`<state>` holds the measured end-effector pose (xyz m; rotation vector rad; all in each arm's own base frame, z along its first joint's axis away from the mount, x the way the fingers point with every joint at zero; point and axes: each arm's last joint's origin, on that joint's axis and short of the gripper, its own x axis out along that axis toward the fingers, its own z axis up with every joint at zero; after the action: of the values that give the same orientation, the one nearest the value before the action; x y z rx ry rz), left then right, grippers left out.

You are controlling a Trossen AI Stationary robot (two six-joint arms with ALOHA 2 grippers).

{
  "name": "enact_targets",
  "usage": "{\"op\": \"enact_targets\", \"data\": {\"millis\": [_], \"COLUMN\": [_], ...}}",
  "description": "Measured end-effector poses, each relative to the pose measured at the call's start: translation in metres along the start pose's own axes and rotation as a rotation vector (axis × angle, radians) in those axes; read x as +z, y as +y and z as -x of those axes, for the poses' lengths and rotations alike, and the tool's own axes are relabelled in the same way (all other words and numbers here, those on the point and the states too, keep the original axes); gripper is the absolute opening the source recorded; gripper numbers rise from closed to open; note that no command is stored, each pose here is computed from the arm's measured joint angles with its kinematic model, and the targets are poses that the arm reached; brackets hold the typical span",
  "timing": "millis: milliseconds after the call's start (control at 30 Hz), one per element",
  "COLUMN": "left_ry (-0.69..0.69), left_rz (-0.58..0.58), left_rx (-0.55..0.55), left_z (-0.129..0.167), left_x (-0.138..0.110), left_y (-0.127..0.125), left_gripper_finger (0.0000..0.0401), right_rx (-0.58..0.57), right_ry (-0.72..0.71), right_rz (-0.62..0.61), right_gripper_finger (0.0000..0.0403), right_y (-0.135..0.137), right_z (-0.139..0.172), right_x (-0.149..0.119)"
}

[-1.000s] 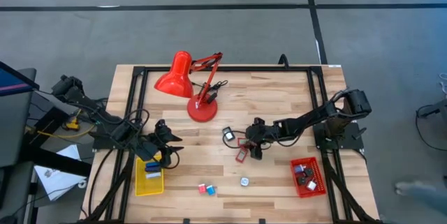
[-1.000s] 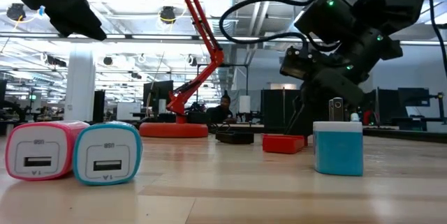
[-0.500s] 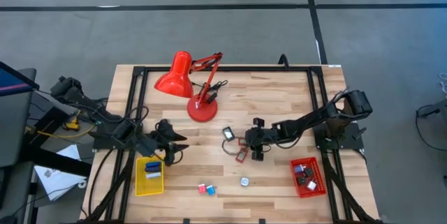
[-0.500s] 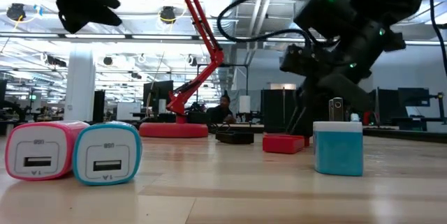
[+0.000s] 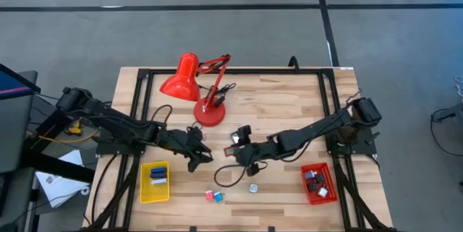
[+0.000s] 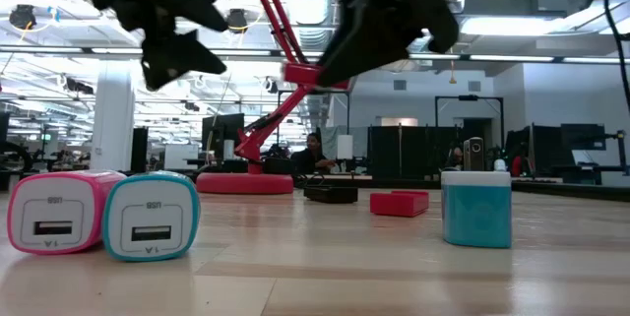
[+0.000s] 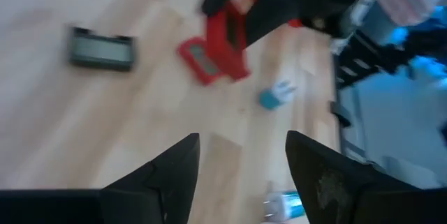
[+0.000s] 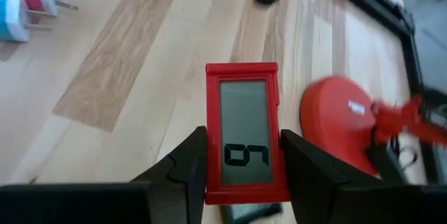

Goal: Pick & Place Office items
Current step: Put the top red digital timer into the yellow bin

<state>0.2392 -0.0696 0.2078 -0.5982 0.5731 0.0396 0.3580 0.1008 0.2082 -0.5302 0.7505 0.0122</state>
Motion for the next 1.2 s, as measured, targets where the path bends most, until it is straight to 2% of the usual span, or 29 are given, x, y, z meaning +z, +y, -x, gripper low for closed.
{"op": "enact_targets", "data": {"millis": [133,267,467,567,800,967,1200], "left_ry": [0.007,0.007,0.042,0.084,0.084,0.078,0.079], "left_rz": [-0.005,-0.009,-0.019,-0.023,-0.022,-0.021,-0.021], "left_rx": [-0.094,-0.094,-0.074,-0.046,-0.043,-0.048,-0.047], "left_z": [-0.013,-0.015,-0.014,-0.014,-0.016,-0.016,-0.016], "left_x": [0.002,0.002,-0.001,-0.005,-0.005,-0.004,-0.004], "left_y": [-0.001,-0.001,0.002,0.005,0.005,0.005,0.005], "left_gripper_finger": [0.0227,0.0237,0.0241,0.0241,0.024,0.0211,0.0125], "right_rx": [0.007,0.027,-0.003,-0.005,-0.044,-0.019,-0.016], "right_ry": [-0.003,0.013,0.008,0.004,-0.019,-0.016,-0.02], "right_rz": [0.097,0.175,0.273,0.284,0.288,0.292,0.297], "right_gripper_finger": [0.0138,0.0138,0.0138,0.0138,0.0138,0.0138,0.0138], "right_y": [0.008,0.022,0.034,0.035,0.026,0.026,0.027], "right_z": [-0.013,-0.028,-0.035,-0.038,-0.04,-0.04,-0.039], "right_x": [0.015,0.028,0.048,0.055,0.059,0.058,0.059]}}
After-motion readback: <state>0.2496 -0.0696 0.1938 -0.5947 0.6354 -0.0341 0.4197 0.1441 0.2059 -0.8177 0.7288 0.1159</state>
